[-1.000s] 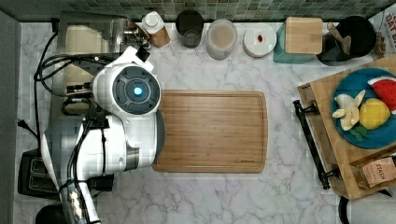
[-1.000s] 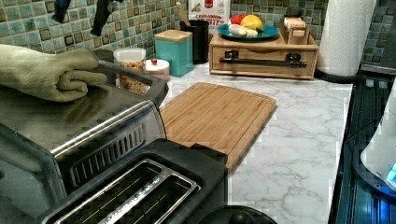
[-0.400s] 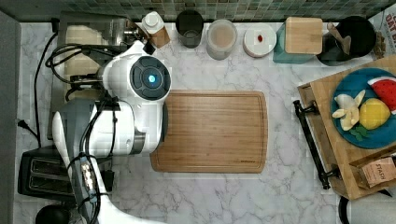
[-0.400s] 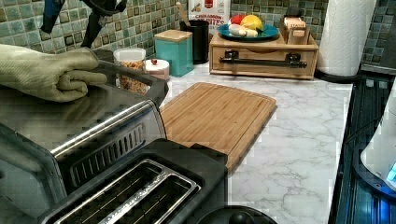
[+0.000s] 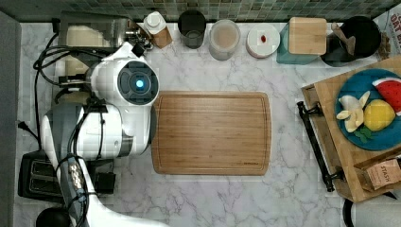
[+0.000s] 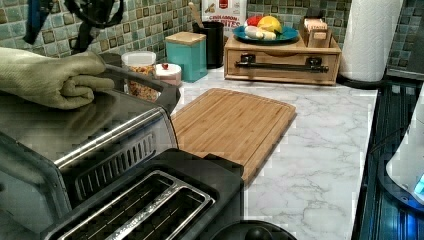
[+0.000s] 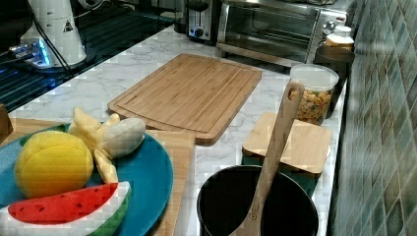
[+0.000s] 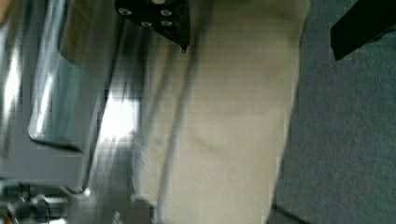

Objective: Pick up the towel.

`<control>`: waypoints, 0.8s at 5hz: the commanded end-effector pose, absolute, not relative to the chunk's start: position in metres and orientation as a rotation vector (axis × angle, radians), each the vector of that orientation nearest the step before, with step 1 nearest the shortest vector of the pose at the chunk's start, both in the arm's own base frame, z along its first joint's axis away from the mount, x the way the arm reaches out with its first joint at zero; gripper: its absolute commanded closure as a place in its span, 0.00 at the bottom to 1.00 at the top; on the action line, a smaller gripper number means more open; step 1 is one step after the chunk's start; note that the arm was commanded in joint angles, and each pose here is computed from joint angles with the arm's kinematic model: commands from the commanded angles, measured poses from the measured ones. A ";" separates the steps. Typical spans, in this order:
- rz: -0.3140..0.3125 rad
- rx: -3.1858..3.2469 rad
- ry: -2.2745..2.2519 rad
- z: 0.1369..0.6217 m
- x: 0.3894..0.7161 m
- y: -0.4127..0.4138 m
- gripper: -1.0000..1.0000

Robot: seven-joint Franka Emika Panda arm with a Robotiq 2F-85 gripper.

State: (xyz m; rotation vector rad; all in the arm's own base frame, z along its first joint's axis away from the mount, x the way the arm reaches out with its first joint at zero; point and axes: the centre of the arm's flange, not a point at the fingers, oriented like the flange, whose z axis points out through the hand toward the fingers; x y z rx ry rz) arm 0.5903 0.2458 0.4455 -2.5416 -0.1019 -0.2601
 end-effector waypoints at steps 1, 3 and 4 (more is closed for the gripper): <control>-0.476 -2.608 -0.247 0.511 0.606 0.322 0.00; -0.453 -2.776 -0.141 0.496 0.640 0.333 0.00; -0.462 -2.820 -0.074 0.492 0.648 0.324 0.00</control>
